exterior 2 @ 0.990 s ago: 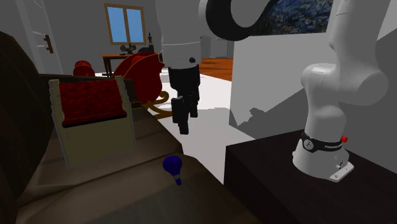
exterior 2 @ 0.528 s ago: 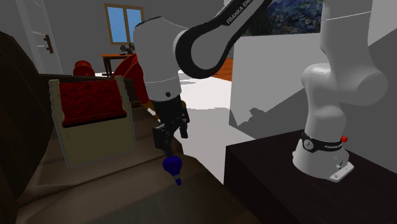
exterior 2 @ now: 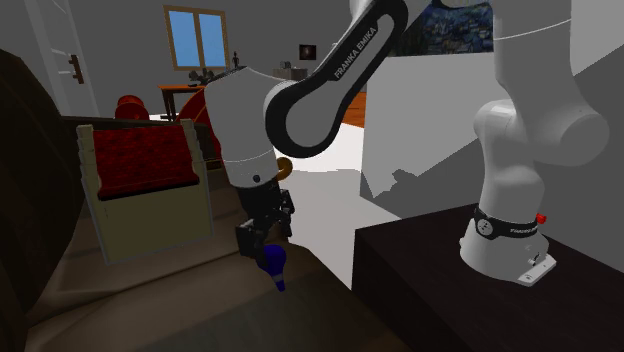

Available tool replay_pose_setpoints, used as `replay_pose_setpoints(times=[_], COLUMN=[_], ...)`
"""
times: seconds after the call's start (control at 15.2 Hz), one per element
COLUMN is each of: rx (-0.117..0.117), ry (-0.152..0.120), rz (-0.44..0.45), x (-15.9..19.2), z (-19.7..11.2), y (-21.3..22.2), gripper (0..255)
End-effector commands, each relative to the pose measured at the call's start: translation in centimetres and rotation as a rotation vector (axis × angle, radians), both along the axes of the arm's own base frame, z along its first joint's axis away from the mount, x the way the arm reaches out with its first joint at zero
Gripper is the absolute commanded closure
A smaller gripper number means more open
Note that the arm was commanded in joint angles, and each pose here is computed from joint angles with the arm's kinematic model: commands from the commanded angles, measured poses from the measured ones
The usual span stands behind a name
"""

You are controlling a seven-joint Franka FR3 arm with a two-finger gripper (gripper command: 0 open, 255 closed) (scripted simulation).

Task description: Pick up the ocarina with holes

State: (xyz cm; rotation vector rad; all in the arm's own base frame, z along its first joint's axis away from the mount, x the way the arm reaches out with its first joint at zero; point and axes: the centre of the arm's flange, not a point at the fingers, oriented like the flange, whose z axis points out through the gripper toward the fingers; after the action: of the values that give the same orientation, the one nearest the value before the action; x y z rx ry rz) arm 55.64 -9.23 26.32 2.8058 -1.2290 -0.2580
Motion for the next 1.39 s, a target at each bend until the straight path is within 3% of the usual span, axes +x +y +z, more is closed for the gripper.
replay_pose_setpoints(times=[0.0,0.13,0.2,0.79,1.32], rx=[0.0,0.0,0.0,0.0,0.0], ry=[0.0,0.0,0.0,0.0,0.0], rz=[0.0,0.0,0.0,0.0,0.0], x=[0.1,0.1,0.0,0.1,0.1], z=[-1.4,-1.4,-1.4,-1.4,2.8], y=[0.0,0.0,0.0,0.0,0.0], gripper=[0,0,255,255,255])
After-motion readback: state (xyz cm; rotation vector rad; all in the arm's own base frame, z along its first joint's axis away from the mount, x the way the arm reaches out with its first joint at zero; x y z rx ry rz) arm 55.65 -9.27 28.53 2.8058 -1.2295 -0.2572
